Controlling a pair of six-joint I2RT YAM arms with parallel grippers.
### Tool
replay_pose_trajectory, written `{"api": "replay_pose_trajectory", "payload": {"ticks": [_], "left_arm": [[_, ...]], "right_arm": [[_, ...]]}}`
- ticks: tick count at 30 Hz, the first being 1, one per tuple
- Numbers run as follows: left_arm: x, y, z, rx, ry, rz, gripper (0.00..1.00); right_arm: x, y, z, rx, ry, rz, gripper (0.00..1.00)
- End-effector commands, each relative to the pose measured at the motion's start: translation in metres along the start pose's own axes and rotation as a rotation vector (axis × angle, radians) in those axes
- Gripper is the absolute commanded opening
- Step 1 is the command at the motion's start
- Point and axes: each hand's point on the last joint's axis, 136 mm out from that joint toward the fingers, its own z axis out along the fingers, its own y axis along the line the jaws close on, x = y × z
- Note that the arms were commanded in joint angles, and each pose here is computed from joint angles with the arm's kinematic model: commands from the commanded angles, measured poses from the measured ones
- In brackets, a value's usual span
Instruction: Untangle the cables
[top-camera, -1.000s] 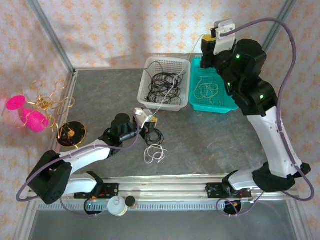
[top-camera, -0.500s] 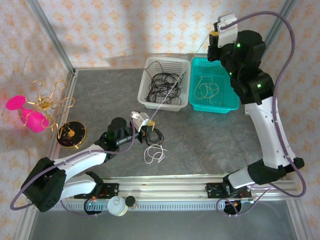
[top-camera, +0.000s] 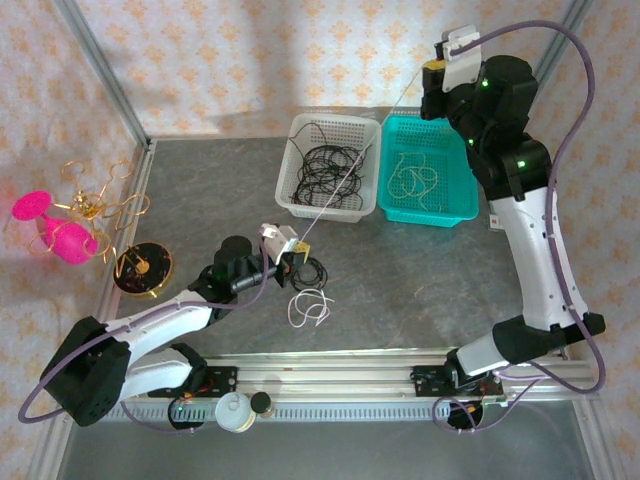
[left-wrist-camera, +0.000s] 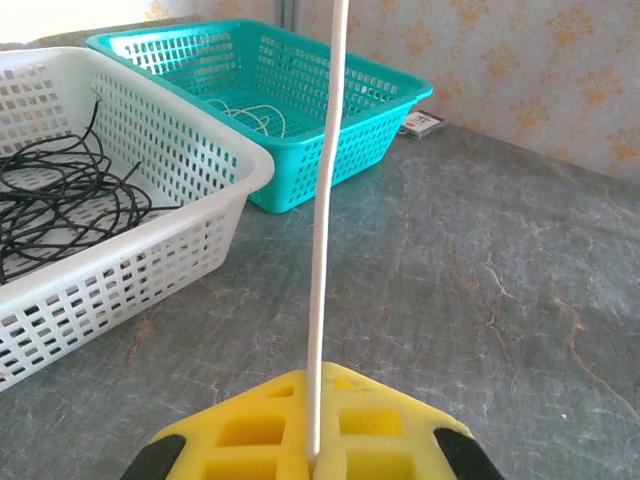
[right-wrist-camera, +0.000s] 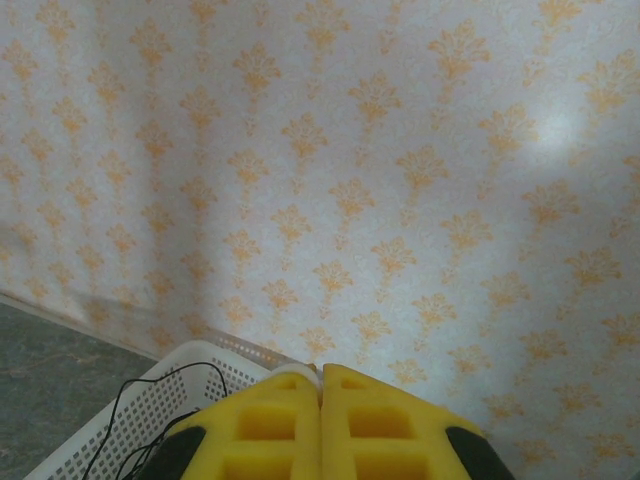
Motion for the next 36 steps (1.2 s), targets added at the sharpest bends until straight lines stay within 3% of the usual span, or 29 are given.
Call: {"api": "replay_pose_trajectory", "payload": {"ticks": [1, 11, 16, 19, 23, 26, 28, 36], "left_arm": [[0.034, -0.005, -0.001, 0.023, 0.107, -0.049, 0.00], [0.033, 0.002, -0.005, -0.022, 0.097, -0.045, 0.00], [-0.001, 0.011, 0.000, -0.067, -0.007, -0.064, 0.00], [-0.030, 0.006, 0.008, -0.038, -0.088, -0.076, 0.05], [-0.057, -0.002, 0.030, 0.011, -0.131, -0.088, 0.22], [-0.069, -0.007, 0.049, 0.033, -0.150, -0.107, 0.45], [-0.077, -0.010, 0.060, 0.042, -0.163, -0.119, 0.54], [-0.074, -0.012, 0.079, 0.035, -0.148, -0.159, 0.90]], "right_arm": [[-0.044, -0.024, -0.017, 0.075, -0.137, 0.019, 0.00], [-0.054, -0.035, -0.017, 0.123, -0.140, -0.059, 0.00], [-0.042, -0.022, -0.007, 0.054, -0.123, -0.060, 0.00], [-0.036, -0.021, -0.002, 0.053, -0.123, -0.052, 0.00], [-0.042, -0.023, 0.000, 0.071, -0.153, -0.046, 0.00], [-0.048, -0.033, 0.002, 0.125, -0.171, -0.049, 0.00], [-0.049, -0.040, 0.004, 0.164, -0.177, -0.056, 0.00], [-0.030, -0.084, 0.020, 0.360, -0.117, -0.086, 0.00]]}}
